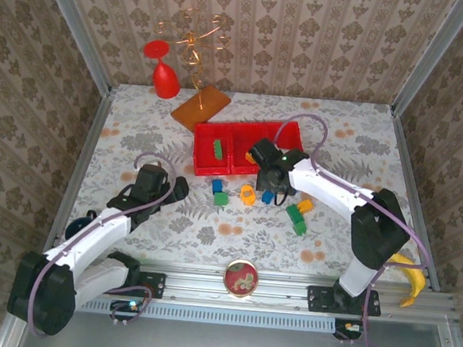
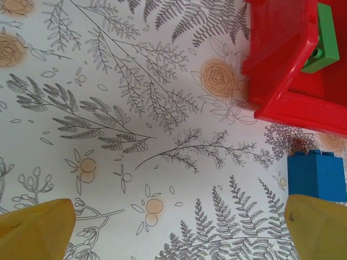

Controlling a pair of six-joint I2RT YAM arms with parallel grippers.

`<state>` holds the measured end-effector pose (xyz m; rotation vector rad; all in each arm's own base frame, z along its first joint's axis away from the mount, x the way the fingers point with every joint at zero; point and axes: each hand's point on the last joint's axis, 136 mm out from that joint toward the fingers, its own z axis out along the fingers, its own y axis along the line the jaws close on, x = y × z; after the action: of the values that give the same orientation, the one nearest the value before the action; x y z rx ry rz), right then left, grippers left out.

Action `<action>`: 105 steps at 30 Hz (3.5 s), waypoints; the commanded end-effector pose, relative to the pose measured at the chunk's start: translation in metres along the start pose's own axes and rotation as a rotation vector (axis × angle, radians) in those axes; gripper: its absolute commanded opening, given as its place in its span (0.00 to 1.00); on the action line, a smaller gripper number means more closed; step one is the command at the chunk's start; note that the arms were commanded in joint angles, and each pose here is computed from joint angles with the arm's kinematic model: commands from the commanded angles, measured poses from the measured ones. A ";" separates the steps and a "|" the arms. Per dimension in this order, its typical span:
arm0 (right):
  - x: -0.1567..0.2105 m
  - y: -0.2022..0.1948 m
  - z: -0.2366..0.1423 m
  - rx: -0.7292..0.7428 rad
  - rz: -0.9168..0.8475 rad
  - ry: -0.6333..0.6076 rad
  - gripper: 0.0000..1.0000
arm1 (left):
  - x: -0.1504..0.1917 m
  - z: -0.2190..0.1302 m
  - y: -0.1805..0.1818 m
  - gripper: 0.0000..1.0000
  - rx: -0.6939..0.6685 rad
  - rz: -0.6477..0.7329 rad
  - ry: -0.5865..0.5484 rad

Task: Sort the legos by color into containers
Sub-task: Place the lego in the container, then pick up the lego from the center of the table, then place the lego in the container.

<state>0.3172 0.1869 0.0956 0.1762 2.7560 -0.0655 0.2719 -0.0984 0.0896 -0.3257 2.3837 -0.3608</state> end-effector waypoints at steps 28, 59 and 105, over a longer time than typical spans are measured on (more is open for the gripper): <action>0.008 0.014 0.060 0.037 0.108 0.068 0.56 | -0.002 0.002 -0.009 1.00 0.019 -0.007 -0.004; 0.005 -0.005 0.028 0.030 0.096 0.018 0.15 | -0.004 0.001 -0.009 1.00 0.014 -0.006 -0.008; -0.148 -0.027 0.036 0.037 0.029 -0.167 0.42 | 0.004 0.005 -0.051 1.00 0.063 0.177 0.058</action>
<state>0.4585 0.1398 0.1087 0.2087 2.6020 -0.1368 0.2757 -0.1446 0.0927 -0.1295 2.4419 -0.3936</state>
